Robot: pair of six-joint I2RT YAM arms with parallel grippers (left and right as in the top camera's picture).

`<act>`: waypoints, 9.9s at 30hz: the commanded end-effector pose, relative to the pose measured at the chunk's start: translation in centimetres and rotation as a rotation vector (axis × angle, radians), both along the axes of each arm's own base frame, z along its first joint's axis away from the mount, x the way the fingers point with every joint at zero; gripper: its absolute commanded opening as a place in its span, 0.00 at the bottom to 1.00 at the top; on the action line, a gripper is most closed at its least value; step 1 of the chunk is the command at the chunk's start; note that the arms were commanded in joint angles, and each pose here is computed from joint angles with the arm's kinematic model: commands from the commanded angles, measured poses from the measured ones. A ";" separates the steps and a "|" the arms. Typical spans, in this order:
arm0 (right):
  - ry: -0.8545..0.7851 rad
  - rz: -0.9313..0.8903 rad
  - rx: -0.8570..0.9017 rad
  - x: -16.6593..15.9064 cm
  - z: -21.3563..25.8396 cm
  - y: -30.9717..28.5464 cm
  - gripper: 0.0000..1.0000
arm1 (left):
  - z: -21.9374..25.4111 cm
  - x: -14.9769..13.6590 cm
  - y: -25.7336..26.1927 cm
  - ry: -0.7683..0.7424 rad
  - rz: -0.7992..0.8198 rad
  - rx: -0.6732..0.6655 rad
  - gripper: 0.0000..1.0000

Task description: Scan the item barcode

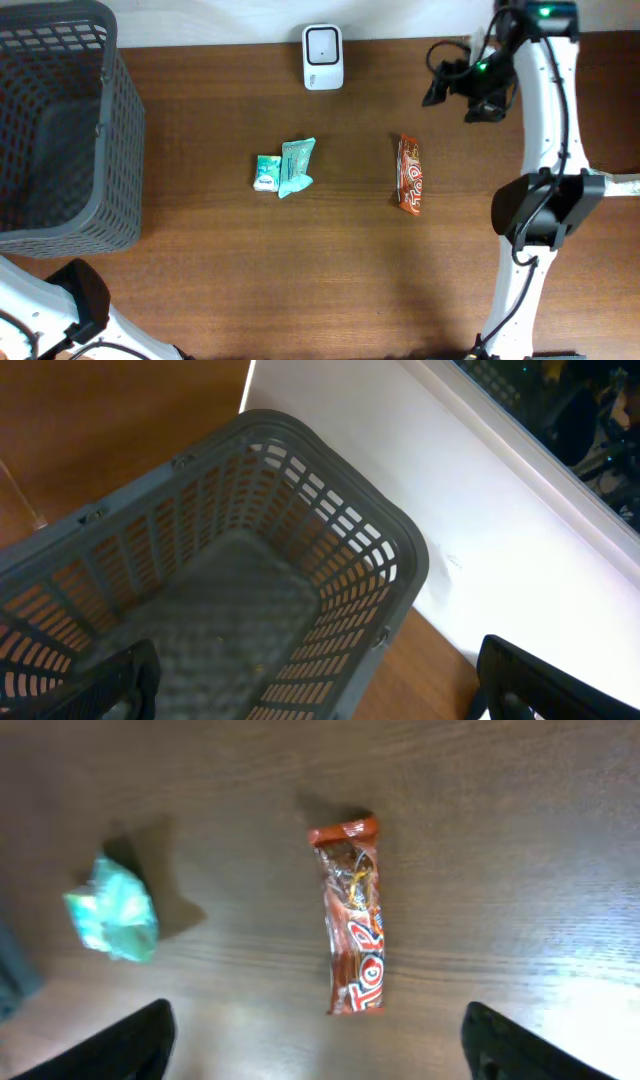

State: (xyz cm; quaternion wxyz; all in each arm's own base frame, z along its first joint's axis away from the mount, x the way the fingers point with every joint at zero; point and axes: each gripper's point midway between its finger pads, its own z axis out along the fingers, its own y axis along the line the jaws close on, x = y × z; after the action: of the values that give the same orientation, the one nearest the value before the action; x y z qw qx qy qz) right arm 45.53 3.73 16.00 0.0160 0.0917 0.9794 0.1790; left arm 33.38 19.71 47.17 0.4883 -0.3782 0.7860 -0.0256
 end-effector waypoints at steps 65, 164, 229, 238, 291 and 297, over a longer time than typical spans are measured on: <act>-0.065 -0.947 -0.616 -2.4 -0.1 -29.4 0.04 | 0.3 -0.3 -0.1 -0.006 -0.005 0.011 0.99; -0.007 0.203 -0.093 -1.9 -2.8 16.8 0.68 | 0.3 -0.3 -0.1 -0.006 -0.005 0.011 0.99; -0.678 -0.381 -0.372 14.7 5.9 -5.1 0.18 | 0.3 -0.3 -0.1 -0.005 -0.005 0.011 0.99; -0.035 -0.864 -0.555 -3.0 -3.3 -30.8 0.19 | 0.3 -0.3 -0.1 -0.005 -0.005 0.011 0.99; 0.038 0.242 0.374 -5.9 -15.1 34.1 0.61 | 0.3 -0.3 -0.1 -0.005 -0.005 0.011 0.99; 0.080 0.339 0.553 -7.2 -12.7 35.2 0.04 | 0.3 -0.3 -0.1 -0.005 -0.005 0.011 0.99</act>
State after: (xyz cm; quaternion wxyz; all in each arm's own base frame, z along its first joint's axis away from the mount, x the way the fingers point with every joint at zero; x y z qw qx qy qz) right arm 39.72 38.32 1.90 -0.0401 -0.0277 0.9274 0.3710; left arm 33.39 19.69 47.17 0.4883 -0.3780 0.7861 -0.0257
